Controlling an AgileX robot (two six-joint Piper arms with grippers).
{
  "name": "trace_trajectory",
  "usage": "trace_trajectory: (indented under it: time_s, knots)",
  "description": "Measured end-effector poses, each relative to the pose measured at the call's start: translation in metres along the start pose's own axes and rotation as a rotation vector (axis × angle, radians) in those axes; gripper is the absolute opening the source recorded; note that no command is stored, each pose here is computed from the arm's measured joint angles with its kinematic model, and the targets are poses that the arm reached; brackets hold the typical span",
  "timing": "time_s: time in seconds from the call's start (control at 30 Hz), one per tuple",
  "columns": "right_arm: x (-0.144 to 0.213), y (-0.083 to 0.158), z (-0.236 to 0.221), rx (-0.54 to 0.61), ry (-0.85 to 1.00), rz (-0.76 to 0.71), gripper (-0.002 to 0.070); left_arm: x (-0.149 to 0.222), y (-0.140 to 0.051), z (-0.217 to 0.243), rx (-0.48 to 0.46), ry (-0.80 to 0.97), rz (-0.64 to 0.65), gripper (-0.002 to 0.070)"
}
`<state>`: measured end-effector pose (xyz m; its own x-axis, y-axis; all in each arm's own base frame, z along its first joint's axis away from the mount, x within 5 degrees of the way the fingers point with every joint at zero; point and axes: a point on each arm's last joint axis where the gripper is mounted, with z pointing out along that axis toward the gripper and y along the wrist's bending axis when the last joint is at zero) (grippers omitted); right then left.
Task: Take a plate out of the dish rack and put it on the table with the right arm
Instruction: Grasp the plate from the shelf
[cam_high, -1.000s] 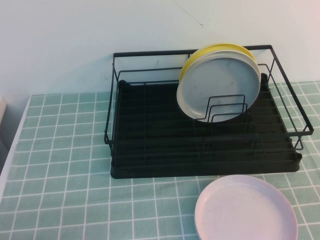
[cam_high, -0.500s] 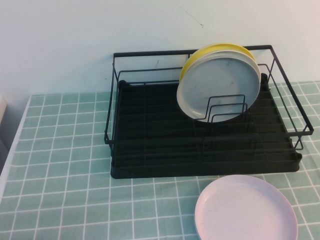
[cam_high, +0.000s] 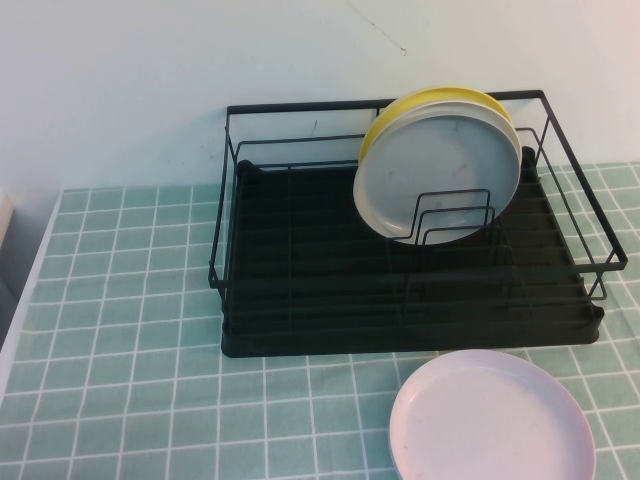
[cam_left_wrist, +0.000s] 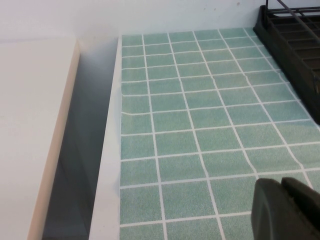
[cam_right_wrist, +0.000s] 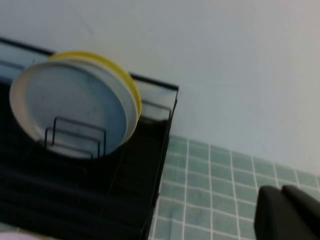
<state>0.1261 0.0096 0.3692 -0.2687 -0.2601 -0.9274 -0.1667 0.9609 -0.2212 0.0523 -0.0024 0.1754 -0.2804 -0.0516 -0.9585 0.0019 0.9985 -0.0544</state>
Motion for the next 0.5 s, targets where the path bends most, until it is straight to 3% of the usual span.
trace_trajectory:
  time_s: [0.27,0.5]
  knots:
    - [-0.018,0.002,0.083,-0.228,0.212,-0.146,-0.0001,0.000,0.000,0.000,0.000,0.000,-0.002,-0.0003]
    - [-0.019,0.012,0.152,-0.400,0.143,-0.259,-0.0001,0.000,0.000,0.000,0.000,0.000,-0.002,-0.0003]
